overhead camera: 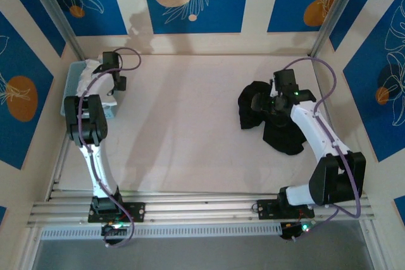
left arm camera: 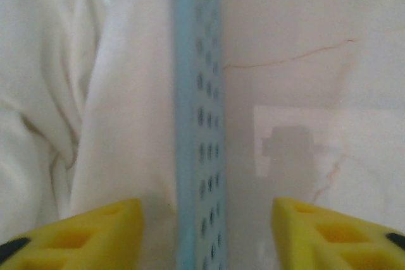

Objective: Fold the inside-out t-shirt

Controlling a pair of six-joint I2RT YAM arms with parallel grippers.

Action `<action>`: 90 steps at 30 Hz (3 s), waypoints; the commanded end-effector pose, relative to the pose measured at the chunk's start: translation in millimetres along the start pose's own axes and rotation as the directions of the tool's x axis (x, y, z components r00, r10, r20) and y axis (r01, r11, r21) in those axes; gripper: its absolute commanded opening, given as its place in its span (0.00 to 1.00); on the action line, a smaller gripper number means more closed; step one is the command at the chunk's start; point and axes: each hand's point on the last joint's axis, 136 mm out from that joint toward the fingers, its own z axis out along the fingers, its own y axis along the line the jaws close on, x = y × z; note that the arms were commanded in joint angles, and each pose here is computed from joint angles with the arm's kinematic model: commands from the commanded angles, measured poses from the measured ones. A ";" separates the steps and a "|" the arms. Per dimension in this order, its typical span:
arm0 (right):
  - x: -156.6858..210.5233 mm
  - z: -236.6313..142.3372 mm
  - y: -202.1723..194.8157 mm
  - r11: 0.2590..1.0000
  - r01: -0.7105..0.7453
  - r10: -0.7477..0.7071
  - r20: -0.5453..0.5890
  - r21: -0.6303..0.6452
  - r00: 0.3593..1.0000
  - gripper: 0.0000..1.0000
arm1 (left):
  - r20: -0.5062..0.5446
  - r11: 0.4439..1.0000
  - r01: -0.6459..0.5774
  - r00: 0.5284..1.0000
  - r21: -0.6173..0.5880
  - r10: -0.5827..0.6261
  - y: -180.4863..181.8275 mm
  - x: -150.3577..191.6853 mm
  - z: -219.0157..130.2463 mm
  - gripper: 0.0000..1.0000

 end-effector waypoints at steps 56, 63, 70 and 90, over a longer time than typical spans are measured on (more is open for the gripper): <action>-68.2 -201.1 142.7 0.742 0.353 -0.081 0.446 -0.570 0.891 0.00 | 0.487 0.531 -0.289 0.827 0.796 -0.280 -273.4 -4.7 -329.1 0.00; -88.3 -305.0 162.0 0.674 0.525 -0.073 0.660 -0.520 0.748 0.00 | 0.742 0.767 -0.291 0.583 0.572 -0.332 -139.9 -40.0 -456.8 0.00; -95.6 -349.0 156.1 0.690 0.567 -0.069 0.739 -0.450 0.671 0.00 | 0.830 0.841 -0.256 0.446 0.477 -0.335 -77.6 -45.1 -522.3 0.00; -119.1 -7.7 148.8 0.928 0.241 -0.217 0.114 -0.285 0.970 0.36 | 0.413 0.968 0.080 0.894 0.236 -0.174 -101.1 -80.5 -178.8 0.31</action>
